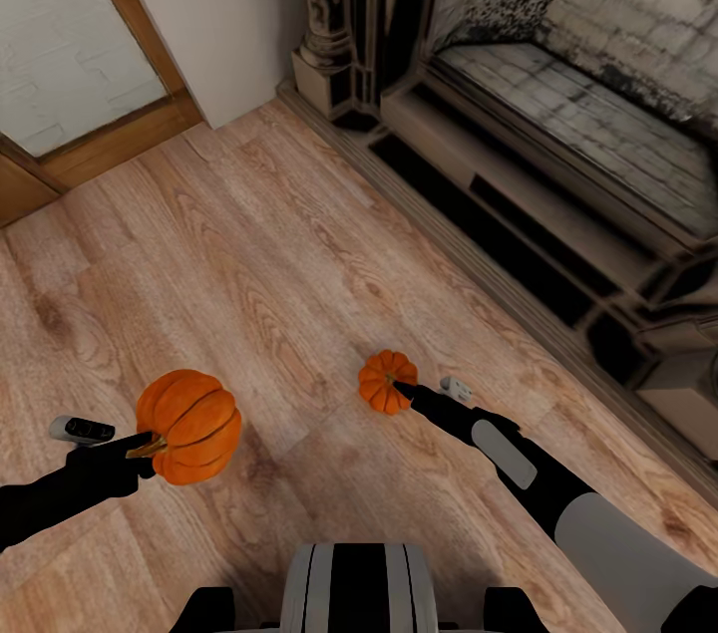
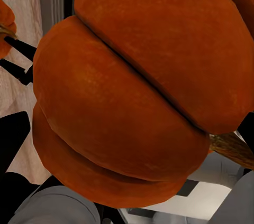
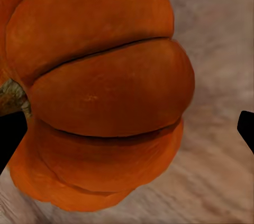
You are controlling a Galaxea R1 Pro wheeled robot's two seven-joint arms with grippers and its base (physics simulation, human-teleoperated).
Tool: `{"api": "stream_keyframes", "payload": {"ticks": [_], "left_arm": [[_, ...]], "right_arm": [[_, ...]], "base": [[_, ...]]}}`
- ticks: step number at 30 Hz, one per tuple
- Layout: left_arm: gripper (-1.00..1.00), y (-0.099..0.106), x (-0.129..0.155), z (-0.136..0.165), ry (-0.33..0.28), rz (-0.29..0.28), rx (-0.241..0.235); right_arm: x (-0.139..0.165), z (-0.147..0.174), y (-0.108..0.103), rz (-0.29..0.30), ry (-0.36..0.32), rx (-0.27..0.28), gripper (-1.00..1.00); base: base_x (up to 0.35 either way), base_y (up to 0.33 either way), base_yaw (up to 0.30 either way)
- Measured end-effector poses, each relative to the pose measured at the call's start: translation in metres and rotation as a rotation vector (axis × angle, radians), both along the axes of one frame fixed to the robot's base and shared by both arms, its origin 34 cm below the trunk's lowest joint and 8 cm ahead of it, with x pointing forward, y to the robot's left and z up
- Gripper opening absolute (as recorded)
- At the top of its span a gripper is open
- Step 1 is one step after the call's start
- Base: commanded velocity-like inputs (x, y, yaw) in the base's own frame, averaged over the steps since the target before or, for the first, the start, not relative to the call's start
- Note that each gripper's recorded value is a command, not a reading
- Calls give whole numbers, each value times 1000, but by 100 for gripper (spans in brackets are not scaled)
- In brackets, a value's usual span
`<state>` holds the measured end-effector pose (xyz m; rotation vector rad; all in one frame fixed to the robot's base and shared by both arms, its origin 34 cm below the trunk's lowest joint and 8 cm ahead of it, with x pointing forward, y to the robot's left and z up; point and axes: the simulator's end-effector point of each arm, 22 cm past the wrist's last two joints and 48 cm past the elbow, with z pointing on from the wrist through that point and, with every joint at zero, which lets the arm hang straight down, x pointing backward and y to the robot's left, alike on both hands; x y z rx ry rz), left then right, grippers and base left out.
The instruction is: Place each of the two pumpkins and all three candles from the living room inside a cabinet in the living room (use any cabinet), then make sure every cabinet is closed, and position the cauldron so it is next to a table in the living room.
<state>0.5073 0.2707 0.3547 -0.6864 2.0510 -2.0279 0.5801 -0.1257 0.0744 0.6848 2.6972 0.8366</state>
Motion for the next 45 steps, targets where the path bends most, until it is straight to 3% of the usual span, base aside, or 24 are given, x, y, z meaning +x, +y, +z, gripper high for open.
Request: {"api": "stream_keyframes", "payload": {"ticks": [28,29,45], "left_arm": [[-100,0,0,0,0,0,0],[-100,0,0,0,0,0,0],[-100,0,0,0,0,0,0]], "right_arm": [[4,4,4,-6,-9,15,100],[4,4,4,-6,-9,15,-100],[4,4,3,-6,-9,14,-100]], "base": [[43,46,0],[0,0,0],[0,0,0]]}}
